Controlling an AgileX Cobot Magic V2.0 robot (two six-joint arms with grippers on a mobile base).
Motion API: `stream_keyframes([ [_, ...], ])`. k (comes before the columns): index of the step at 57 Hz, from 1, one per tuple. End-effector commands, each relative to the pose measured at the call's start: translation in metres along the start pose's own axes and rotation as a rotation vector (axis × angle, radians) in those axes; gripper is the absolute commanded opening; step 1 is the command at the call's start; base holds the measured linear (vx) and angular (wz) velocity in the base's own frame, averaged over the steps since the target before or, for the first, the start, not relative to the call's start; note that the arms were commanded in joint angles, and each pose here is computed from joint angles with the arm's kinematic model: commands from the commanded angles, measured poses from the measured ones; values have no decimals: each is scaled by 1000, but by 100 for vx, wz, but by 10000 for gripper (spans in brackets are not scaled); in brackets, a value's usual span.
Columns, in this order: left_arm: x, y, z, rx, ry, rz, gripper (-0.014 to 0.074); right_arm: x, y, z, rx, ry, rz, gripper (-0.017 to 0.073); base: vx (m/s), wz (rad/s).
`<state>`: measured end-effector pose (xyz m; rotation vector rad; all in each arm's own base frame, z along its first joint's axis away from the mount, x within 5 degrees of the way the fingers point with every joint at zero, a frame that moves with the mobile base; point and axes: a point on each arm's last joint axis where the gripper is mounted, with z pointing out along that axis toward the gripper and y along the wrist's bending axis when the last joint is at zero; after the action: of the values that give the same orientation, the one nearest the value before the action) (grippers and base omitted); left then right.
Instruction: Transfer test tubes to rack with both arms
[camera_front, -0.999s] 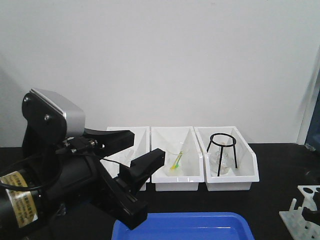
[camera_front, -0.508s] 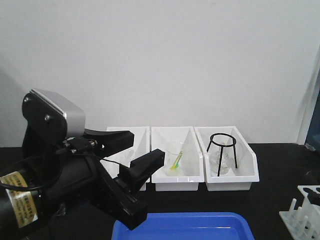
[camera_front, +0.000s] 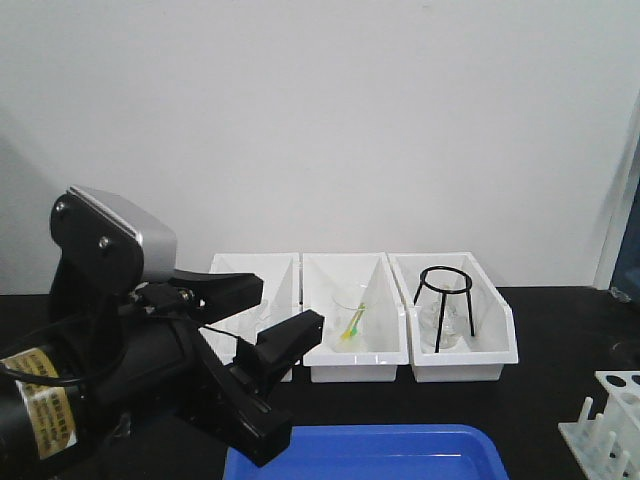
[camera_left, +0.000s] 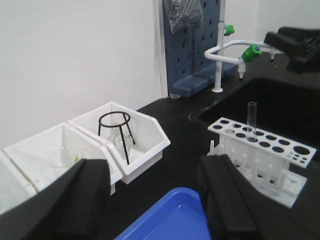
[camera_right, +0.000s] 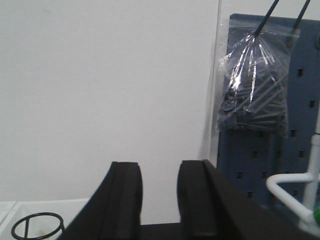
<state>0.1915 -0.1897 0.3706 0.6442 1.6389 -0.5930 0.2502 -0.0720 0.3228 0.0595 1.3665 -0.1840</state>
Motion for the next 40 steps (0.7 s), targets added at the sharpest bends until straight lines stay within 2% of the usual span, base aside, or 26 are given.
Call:
stream_keyframes([
  [1, -19, -2, -8, 11, -70, -18, 478, -48, -2, -13, 28, -42, -63, 169, 0, 0],
  [4, -15, 0, -8, -8, -28, -19, 444, -62, -2, -22, 51, 1, -84, 120, 0, 0],
  [11, -8, 3, -8, -46, 57, -19, 296, -88, 5, -49, 84, 106, -53, -14, 0, 0],
  [19, -1, 5, -9, -77, 132, -24, -20, -98, 18, -76, 45, 152, -47, -12, 0, 0],
  [29, 2, 3, -9, -73, 156, -33, -22, -109, 24, -94, 14, 123, -39, -10, 0, 0],
  [40, 2, 3, -9, -76, 164, -34, -20, -117, 23, -107, 21, 93, -20, -7, 0, 0],
])
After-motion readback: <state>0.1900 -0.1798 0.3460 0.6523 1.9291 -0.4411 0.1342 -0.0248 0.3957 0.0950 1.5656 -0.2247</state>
